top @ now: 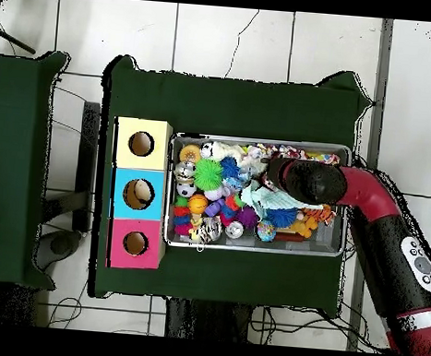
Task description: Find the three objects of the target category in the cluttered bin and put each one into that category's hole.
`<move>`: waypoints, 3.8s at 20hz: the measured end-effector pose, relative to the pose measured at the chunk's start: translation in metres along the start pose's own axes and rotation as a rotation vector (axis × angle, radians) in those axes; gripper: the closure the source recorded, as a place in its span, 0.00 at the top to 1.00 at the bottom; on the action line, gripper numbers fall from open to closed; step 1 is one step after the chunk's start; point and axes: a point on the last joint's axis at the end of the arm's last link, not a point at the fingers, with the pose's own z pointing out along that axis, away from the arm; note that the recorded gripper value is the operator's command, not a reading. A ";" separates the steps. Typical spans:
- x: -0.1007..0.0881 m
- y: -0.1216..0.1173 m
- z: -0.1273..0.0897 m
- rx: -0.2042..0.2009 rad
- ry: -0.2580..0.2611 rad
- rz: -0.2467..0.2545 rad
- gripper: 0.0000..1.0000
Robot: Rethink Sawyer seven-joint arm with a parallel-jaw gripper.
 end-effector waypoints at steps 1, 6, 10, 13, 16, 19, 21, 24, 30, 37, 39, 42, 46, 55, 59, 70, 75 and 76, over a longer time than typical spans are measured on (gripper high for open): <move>-0.002 0.000 0.000 0.000 0.001 -0.003 1.00; -0.021 0.001 0.005 0.010 0.007 -0.031 1.00; -0.030 0.000 0.006 0.018 -0.004 -0.033 1.00; -0.031 -0.001 0.006 0.023 -0.015 -0.026 1.00; -0.032 -0.003 0.006 0.031 -0.028 -0.015 1.00; -0.032 -0.004 0.007 0.035 -0.035 -0.006 1.00; -0.031 -0.004 0.007 0.038 -0.038 0.001 1.00; -0.026 -0.004 0.008 0.041 -0.037 0.014 1.00; -0.022 -0.006 0.009 0.050 -0.049 0.038 1.00; -0.019 -0.002 0.015 0.035 -0.038 0.054 0.00; -0.019 -0.002 0.015 0.032 -0.037 0.059 0.00; -0.017 -0.003 0.014 0.031 -0.045 0.080 0.00; -0.015 -0.005 0.013 0.036 -0.056 0.099 0.00; -0.021 -0.003 -0.016 0.029 -0.061 0.119 0.00; -0.026 -0.002 -0.045 0.029 -0.051 0.123 0.00; -0.038 -0.004 -0.110 0.052 -0.026 0.140 0.00; -0.045 0.000 -0.129 0.065 -0.012 0.133 0.00; -0.047 0.003 -0.132 0.065 -0.008 0.131 0.00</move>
